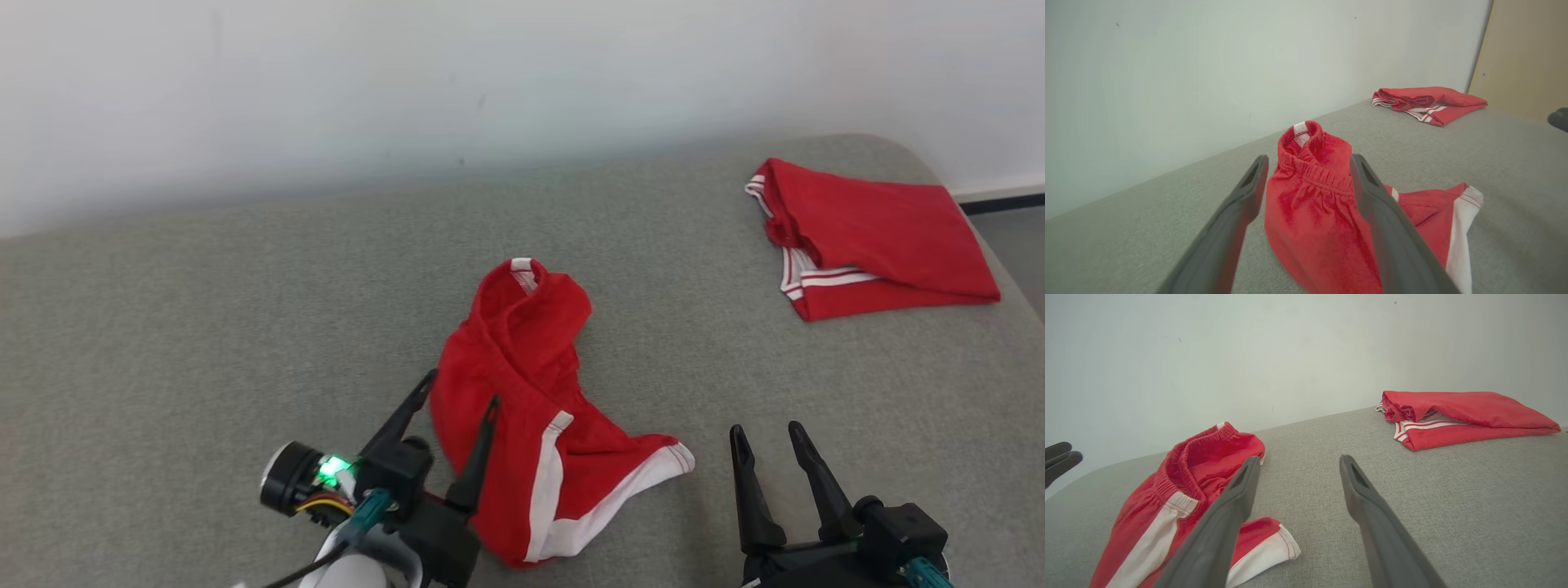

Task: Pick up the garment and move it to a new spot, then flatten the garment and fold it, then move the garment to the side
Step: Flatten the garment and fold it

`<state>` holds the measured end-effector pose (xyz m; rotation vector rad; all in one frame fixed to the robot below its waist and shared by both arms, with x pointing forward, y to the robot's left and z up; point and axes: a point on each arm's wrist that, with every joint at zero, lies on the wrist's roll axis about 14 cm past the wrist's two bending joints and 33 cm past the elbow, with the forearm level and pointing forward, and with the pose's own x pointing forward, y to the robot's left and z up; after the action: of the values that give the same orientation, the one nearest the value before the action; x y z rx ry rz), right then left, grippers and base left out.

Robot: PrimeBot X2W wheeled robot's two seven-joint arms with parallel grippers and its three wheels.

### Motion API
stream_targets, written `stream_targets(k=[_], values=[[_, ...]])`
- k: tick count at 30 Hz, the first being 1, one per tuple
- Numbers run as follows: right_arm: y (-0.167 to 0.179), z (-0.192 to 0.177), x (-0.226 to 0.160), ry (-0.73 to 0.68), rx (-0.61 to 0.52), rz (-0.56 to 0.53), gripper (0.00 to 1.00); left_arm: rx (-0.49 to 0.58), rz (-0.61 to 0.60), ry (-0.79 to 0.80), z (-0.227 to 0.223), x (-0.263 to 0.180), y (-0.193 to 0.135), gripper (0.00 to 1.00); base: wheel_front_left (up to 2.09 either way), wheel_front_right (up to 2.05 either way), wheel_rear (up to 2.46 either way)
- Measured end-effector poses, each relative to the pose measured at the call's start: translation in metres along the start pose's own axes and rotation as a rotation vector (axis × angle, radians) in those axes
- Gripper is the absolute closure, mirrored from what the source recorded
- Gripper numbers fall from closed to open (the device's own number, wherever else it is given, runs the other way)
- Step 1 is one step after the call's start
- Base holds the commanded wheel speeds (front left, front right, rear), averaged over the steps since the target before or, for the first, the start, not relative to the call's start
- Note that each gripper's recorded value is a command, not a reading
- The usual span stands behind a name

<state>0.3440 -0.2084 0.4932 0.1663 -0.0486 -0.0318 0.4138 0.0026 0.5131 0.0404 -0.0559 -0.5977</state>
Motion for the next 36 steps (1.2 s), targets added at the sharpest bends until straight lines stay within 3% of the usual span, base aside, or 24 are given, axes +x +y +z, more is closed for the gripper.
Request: stream_targets(k=[12, 23, 24, 25, 26, 31, 36], values=[[-0.028, -0.005, -0.011, 0.021, 0.004, -0.105, 0.00, 0.042, -0.237, 0.194, -0.040, 0.034, -0.064, 0.00, 0.00, 0.00, 0.00], [-0.041, -0.007, -0.015, 0.031, -0.003, -0.150, 0.00, 0.137, -0.217, 0.362, -0.088, 0.030, -0.049, 0.00, 0.00, 0.00, 0.00], [-0.041, -0.007, -0.015, 0.031, -0.001, -0.152, 0.00, 0.136, -0.214, 0.396, -0.097, 0.026, -0.047, 0.15, 0.00, 0.00, 0.00], [-0.041, -0.007, -0.015, 0.030, 0.002, -0.152, 0.00, 0.129, -0.216, 0.400, -0.098, 0.025, -0.047, 0.82, 0.00, 0.00, 0.00], [-0.041, -0.006, -0.014, 0.026, 0.003, -0.151, 0.00, 0.118, -0.215, 0.403, -0.099, 0.025, -0.048, 1.00, 0.00, 0.00, 0.00], [-0.040, -0.002, -0.012, 0.014, 0.003, -0.146, 0.00, 0.031, -0.195, 0.272, -0.070, 0.035, -0.051, 1.00, 0.00, 0.00, 0.00], [-0.031, -0.007, -0.006, 0.023, 0.009, -0.118, 0.00, -0.044, -0.106, 0.163, -0.043, 0.038, -0.028, 1.00, 0.00, 0.00, 0.00]])
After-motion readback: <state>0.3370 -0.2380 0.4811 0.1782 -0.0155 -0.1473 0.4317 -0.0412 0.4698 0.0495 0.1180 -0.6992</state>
